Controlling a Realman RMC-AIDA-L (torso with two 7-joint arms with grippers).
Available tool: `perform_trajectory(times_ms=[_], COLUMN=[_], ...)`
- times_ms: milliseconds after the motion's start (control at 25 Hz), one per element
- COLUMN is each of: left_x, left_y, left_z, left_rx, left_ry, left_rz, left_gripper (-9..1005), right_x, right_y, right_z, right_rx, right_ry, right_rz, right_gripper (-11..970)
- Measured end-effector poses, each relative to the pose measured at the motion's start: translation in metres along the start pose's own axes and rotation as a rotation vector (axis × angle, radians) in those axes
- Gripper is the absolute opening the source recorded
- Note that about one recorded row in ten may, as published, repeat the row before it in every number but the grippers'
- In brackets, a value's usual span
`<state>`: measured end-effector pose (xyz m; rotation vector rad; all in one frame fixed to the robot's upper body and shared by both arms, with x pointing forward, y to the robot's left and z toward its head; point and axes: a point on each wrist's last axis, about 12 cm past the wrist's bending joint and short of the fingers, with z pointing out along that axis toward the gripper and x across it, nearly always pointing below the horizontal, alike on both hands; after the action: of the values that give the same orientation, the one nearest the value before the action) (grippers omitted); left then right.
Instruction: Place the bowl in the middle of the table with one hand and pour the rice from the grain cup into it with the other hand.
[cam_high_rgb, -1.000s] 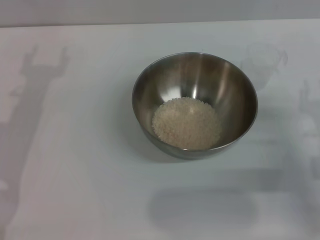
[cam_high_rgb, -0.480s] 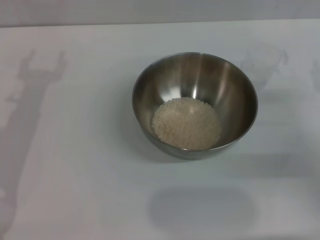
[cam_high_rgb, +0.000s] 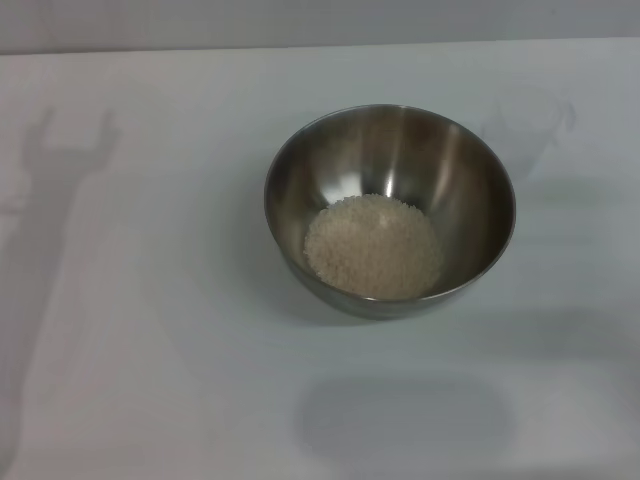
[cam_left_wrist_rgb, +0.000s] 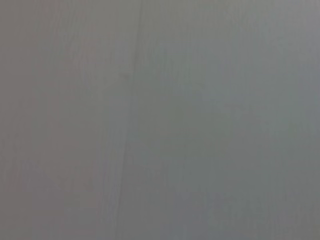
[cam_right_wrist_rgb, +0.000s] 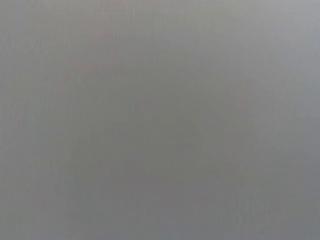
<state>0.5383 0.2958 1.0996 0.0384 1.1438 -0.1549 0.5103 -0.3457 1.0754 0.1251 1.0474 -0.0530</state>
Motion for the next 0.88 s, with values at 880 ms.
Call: perform_trajectory(times_ms=[880], left_x=[-0.0005], left_y=[0.0093], left_z=[0.0005], left_rx=[-0.039], left_ry=[-0.014], left_rz=[0.020], left_gripper=[796], right_x=[0.0026], right_y=[0.0089], right_z=[0.0069], right_rx=[0.000], right_ry=[0.001], right_rz=[-0.029], right_gripper=[631])
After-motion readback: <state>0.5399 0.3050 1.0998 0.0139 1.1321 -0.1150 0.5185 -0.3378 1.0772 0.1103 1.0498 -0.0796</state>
